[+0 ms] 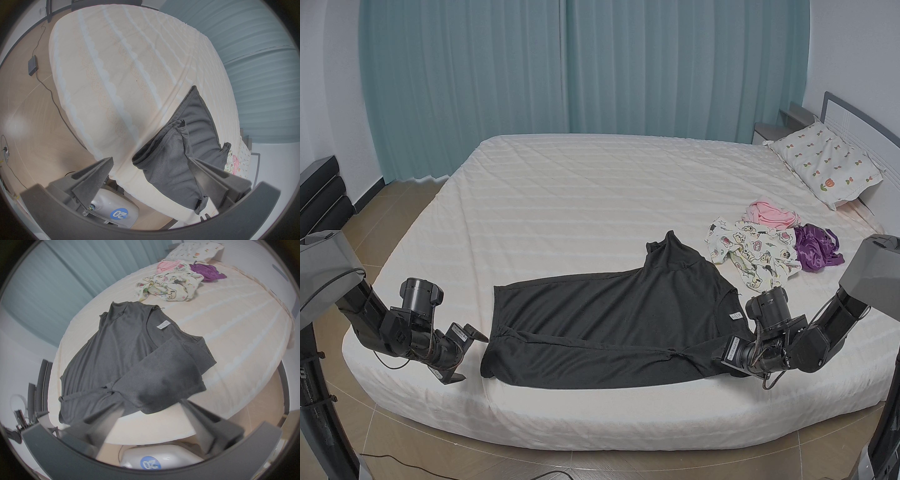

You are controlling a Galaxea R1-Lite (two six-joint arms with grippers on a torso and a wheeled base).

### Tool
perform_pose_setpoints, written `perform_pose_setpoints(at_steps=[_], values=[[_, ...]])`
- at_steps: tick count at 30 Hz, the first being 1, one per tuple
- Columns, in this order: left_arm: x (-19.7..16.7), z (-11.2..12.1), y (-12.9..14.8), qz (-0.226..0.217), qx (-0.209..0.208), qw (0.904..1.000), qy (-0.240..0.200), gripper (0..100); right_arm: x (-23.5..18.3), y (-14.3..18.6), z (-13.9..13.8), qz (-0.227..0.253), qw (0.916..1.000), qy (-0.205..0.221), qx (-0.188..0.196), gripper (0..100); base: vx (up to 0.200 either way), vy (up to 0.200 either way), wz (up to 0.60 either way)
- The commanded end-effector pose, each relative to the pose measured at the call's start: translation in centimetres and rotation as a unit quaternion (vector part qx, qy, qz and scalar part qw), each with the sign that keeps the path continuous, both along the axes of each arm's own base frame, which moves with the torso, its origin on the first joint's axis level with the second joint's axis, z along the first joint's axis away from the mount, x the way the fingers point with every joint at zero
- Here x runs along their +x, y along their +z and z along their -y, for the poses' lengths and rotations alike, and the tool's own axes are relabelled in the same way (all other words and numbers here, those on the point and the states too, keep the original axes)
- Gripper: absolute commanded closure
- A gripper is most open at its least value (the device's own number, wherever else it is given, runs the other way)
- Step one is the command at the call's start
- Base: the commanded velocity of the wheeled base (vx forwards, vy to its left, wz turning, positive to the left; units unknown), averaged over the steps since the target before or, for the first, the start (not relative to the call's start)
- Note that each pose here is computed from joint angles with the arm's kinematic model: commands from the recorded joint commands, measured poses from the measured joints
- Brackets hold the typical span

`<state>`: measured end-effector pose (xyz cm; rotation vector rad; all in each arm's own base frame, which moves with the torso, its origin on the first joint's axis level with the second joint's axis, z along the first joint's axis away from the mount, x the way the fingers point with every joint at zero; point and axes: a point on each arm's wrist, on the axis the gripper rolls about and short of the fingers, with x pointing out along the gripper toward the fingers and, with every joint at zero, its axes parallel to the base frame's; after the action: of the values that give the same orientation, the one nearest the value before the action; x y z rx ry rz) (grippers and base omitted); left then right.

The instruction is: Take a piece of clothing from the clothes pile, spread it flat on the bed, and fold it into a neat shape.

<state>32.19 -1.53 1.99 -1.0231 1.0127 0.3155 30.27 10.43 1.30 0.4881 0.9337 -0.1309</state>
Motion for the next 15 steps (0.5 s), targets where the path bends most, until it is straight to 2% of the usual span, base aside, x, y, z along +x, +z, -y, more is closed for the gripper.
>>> perform_pose_setpoints(at_steps=[1,7,13,15], values=[[0.0,0.0,0.0,0.0,0.0,1.0,0.0,0,-0.7,-0.2,0.5,-0.007,0.9997,0.017,-0.015,0,0.0,0.0,0.0],[0.0,0.0,0.0,0.0,0.0,1.0,0.0,0,1.2,0.3,2.8,0.016,0.9998,-0.01,-0.001,0,0.0,0.0,0.0],[0.2,0.0,0.1,0.004,-0.001,1.0,0.001,0,2.9,-0.7,4.8,0.013,0.9998,0.002,0.017,0,0.0,0.0,0.0],[0.4,-0.1,0.3,0.008,0.0,1.0,0.003,0,3.8,-1.0,5.2,0.028,0.9992,0.003,0.027,0,0.0,0.0,0.0]])
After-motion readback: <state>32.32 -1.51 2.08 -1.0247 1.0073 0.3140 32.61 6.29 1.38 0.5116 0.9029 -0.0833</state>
